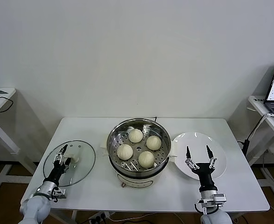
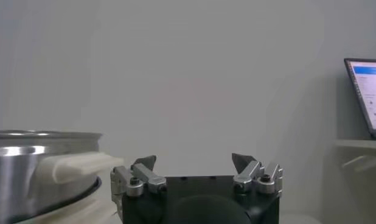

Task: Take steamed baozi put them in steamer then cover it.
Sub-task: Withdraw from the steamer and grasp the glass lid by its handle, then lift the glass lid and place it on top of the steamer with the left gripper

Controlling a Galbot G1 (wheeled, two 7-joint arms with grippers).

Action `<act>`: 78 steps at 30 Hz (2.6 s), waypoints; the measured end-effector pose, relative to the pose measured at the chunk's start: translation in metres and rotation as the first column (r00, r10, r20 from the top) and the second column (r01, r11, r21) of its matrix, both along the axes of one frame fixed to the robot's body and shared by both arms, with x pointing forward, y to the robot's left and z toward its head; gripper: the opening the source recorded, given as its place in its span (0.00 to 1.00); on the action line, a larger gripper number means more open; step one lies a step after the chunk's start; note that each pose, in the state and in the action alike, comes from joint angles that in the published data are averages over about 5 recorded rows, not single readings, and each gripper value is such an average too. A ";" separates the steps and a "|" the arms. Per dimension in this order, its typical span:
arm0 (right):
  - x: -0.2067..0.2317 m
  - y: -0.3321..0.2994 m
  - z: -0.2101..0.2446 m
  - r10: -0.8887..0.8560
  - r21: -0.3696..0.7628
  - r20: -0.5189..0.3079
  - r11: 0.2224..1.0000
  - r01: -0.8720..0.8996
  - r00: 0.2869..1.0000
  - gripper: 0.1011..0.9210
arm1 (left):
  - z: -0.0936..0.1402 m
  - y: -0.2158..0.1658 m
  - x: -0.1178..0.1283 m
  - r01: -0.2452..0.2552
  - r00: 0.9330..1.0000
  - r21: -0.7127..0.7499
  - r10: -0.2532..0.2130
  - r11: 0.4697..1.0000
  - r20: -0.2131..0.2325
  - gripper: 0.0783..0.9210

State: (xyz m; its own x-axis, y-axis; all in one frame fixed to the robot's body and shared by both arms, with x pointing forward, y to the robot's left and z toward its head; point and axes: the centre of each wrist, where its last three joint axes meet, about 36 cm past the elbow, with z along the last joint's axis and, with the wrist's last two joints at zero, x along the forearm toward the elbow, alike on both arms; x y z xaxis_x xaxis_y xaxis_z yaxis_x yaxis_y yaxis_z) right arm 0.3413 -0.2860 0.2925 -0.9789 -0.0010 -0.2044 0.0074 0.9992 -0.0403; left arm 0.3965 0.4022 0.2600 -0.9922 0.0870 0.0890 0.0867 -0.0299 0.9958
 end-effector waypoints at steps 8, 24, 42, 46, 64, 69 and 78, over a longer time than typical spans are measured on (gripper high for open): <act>0.001 0.000 0.004 0.000 -0.003 0.007 1.000 0.000 1.000 0.88 | 0.000 0.004 0.005 -0.013 1.000 0.001 0.013 1.000 -0.009 0.81; 0.004 0.001 0.016 -0.003 -0.003 0.032 1.000 0.003 0.999 0.88 | -0.008 0.005 0.004 -0.018 0.998 -0.005 0.018 1.000 -0.058 0.26; 0.009 -0.006 0.021 -0.010 -0.008 0.045 1.000 0.010 0.999 0.88 | 0.020 0.002 -0.003 -0.041 0.999 -0.092 0.040 0.995 -0.016 0.14; 0.012 -0.009 0.023 -0.016 -0.011 0.050 1.000 0.017 0.999 0.88 | 0.042 -0.002 -0.006 -0.037 0.998 -0.107 0.042 0.994 0.040 0.14; 0.014 -0.036 0.026 -0.068 -0.028 0.034 0.997 0.069 0.997 0.88 | 0.180 -0.083 -0.030 -0.002 0.954 -0.121 0.038 0.993 0.298 0.14; 0.013 -0.044 0.025 -0.085 -0.033 0.024 0.996 0.086 0.996 0.88 | 0.208 -0.124 -0.038 0.034 0.945 -0.148 0.016 0.988 0.326 0.14; 0.009 -0.050 0.018 -0.114 -0.033 0.000 0.993 0.114 0.993 0.88 | 0.228 -0.197 -0.043 0.094 0.951 -0.218 -0.023 0.971 0.307 0.14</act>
